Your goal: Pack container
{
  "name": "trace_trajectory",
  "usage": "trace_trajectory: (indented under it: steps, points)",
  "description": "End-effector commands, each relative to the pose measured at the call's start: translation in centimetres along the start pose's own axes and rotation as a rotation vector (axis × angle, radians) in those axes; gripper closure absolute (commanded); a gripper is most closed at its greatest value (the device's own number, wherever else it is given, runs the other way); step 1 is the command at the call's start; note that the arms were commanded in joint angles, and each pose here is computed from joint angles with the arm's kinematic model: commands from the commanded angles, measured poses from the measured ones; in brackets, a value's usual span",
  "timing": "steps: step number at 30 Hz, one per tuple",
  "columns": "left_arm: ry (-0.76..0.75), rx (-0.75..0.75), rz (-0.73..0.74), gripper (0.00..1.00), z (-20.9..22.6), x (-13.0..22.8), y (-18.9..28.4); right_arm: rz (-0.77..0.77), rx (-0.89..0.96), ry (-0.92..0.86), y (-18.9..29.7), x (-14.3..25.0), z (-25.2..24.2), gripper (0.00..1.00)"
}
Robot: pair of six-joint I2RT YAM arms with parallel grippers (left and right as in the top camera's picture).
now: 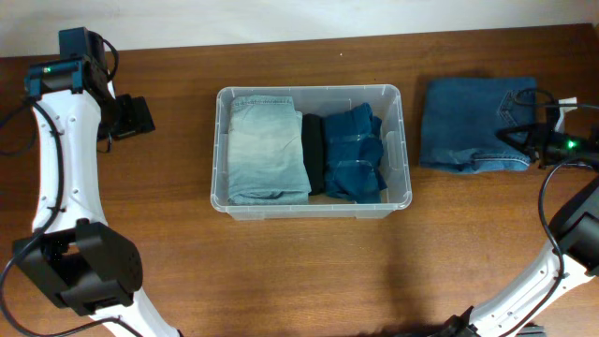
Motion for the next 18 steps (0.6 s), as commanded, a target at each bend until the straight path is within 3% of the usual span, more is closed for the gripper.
trace_trajectory:
  steps: [1, 18]
  points:
    - [0.002, -0.002, -0.037, 0.01, 0.2, -0.1, 1.3, -0.119, -0.199, 0.104, 2.0, -1.4, 4.6, 0.96]
    - [0.002, -0.002, -0.037, 0.01, 0.2, -0.1, 1.3, -0.148, -0.221, 0.284, 3.6, -1.0, 12.1, 0.96]
Point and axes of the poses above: each gripper's point midway between its finger pads, its own y axis back along the fingers, its own z axis along the line the jaws close on, x = y × z, the point moved 9 cm from there along y, back along the fingers, and after that the axes turned 2 degrees about -y, right-handed, at the moved point
